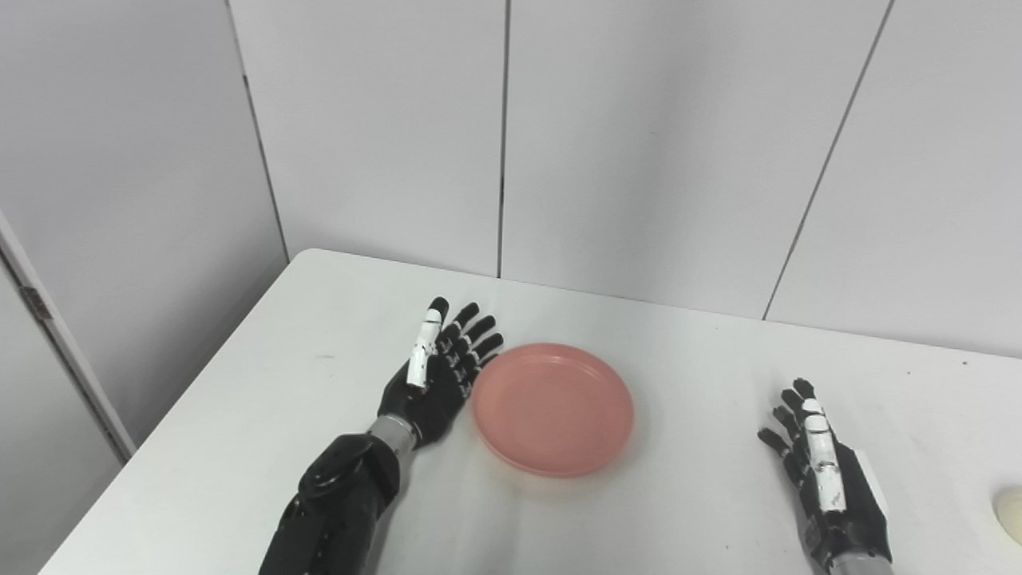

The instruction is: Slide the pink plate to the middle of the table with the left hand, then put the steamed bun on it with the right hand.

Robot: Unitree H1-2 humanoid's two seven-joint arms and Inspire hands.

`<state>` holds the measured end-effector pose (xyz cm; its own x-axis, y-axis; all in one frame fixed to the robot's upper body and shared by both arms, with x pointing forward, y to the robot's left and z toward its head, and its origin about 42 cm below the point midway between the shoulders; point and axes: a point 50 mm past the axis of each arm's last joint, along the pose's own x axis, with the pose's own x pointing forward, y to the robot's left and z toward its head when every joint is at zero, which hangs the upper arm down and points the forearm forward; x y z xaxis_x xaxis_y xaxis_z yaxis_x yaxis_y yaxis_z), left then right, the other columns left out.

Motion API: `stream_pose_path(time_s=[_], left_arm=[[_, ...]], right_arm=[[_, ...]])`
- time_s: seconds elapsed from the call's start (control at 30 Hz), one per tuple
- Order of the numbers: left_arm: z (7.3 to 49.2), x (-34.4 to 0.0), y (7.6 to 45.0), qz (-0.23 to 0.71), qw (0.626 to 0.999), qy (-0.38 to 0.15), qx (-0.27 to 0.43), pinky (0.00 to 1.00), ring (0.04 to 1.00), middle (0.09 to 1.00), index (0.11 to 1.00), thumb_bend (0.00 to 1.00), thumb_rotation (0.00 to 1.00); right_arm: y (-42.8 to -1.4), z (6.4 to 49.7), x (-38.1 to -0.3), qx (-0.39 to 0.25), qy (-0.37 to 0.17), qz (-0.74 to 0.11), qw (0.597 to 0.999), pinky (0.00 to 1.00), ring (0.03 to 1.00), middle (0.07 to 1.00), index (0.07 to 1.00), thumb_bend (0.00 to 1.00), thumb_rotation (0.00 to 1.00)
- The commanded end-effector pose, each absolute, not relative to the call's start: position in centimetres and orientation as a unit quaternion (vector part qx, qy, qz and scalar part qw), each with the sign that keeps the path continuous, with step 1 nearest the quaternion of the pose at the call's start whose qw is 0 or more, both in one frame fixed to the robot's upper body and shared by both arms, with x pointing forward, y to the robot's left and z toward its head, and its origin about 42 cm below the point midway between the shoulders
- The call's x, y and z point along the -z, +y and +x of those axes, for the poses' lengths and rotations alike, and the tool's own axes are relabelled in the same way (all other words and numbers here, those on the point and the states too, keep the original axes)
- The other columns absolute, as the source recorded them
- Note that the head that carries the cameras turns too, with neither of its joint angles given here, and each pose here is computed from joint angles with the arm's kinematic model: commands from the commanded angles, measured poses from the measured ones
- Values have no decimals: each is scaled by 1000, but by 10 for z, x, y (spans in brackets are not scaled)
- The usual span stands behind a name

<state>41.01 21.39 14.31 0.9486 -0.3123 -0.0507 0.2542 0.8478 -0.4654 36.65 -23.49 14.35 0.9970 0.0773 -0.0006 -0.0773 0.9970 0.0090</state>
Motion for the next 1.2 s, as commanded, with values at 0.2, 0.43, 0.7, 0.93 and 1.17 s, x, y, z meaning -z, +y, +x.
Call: stream_pose_path(time_s=[0.2,0.43,0.7,0.93,1.17], left_arm=[[383,-105,177,-270,932,149,189,1000,985,996,1000,503,1000],[371,-101,168,-285,920,155,220,1000,977,985,1000,557,1000],[365,-101,172,-285,913,159,246,1000,975,987,1000,556,1000],[367,-98,176,-281,916,162,236,1000,968,976,993,560,1000],[366,-96,178,-283,916,164,233,1000,976,988,1000,562,1000]], right_arm=[[-218,361,-133,-56,19,10,998,997,967,975,982,252,1000],[-211,361,-131,-60,18,1,998,989,969,982,990,263,1000],[-204,359,-133,-55,19,-5,998,969,955,966,976,263,1000],[-204,360,-133,-53,20,-8,998,961,952,964,972,284,1000],[-208,361,-135,-43,6,-25,999,947,951,961,969,279,1000]])
